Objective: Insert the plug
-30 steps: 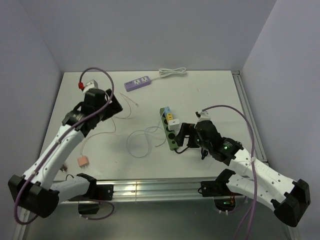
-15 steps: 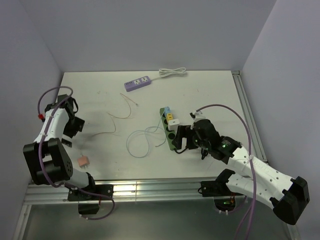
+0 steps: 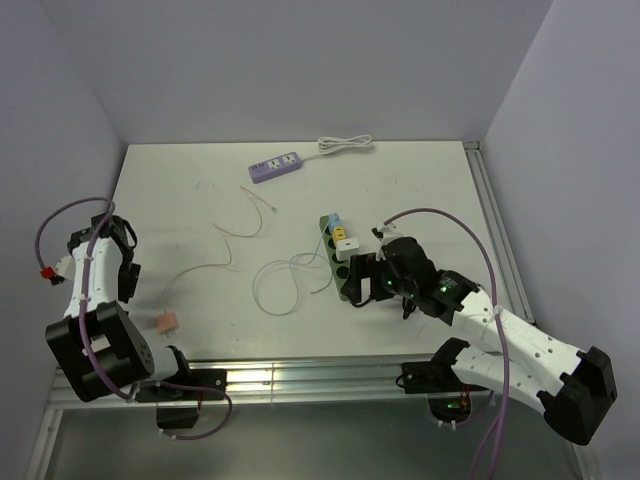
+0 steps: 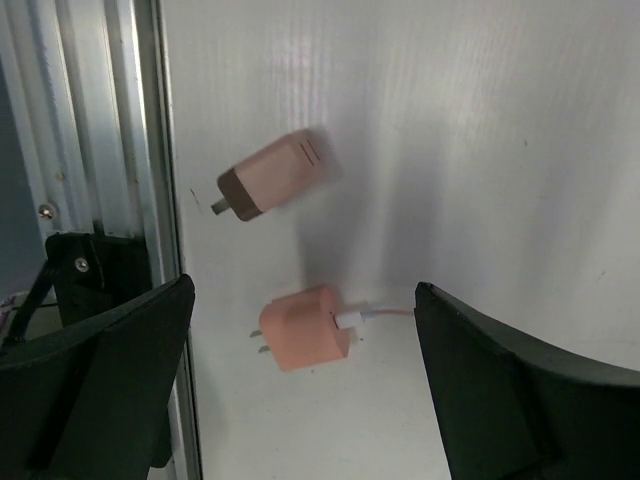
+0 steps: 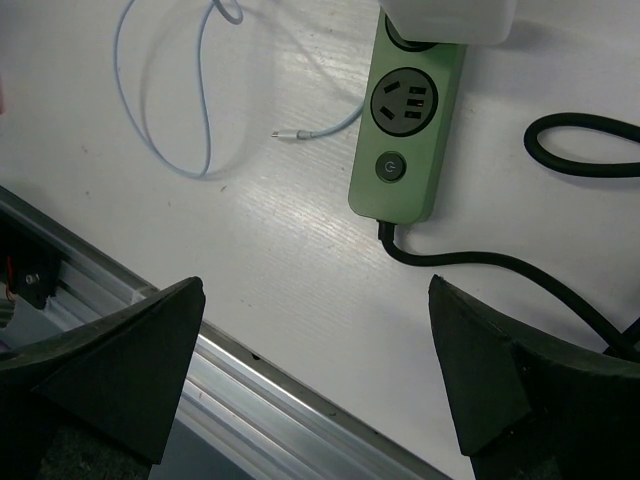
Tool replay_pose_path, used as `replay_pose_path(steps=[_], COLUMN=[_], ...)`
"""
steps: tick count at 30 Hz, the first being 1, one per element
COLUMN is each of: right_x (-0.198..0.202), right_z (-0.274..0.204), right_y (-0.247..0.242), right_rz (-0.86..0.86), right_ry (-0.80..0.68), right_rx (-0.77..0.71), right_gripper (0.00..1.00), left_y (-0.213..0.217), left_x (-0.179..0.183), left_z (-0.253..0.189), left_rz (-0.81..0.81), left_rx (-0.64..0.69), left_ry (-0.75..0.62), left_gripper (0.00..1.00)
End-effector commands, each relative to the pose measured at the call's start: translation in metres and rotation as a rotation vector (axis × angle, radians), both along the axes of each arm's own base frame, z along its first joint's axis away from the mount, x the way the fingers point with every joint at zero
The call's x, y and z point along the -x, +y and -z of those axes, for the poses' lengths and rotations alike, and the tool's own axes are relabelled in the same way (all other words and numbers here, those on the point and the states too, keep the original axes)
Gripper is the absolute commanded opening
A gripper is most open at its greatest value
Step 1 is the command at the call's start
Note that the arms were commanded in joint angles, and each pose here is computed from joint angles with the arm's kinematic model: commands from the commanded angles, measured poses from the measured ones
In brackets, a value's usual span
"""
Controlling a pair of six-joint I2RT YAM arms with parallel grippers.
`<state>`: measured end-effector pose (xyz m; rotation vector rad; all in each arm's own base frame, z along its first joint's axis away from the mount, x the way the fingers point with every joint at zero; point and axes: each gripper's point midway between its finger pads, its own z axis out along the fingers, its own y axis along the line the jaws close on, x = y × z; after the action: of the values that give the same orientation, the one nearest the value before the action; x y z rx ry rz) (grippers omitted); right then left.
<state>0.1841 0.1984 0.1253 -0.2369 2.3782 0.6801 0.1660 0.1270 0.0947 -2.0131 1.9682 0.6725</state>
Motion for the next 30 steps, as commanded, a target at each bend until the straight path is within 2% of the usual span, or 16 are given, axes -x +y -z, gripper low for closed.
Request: replay_pose_path(steps=[1, 5, 10, 16, 30], right_x=[-0.005, -0.004, -0.004, -0.002, 0.0], right_z=[-0.018, -0.018, -0.018, -0.015, -0.006], right_y=[0.009, 0.011, 0.008, 0.008, 0.006], right_rz=[-0.025, -0.033, -0.02, -0.016, -0.013], right_ry=[-0.042, -0.034, -0.038, -0.026, -0.009], right_rx=[-0.037, -0.051, -0.041, -0.052, -0.034], right_gripper=[1.0, 1.0, 1.0, 1.0, 1.0], left_y=[0.016, 0.021, 0.034, 0.031, 0.029], left_x=[0.014, 0.019, 0.021, 0.026, 0.034], left_z=[-0.013, 0.0, 0.009, 0.035, 0.062], left_rz=[-0.048, -0.101, -0.163, -0.217, -0.3], left_rx=[-0.076, -0.023, -0.033, 0.006, 0.017], left_ry=[0.002, -0.001, -0.018, -0.011, 0.026], left_gripper=[0.97, 0.95, 0.93, 0.89, 0.82])
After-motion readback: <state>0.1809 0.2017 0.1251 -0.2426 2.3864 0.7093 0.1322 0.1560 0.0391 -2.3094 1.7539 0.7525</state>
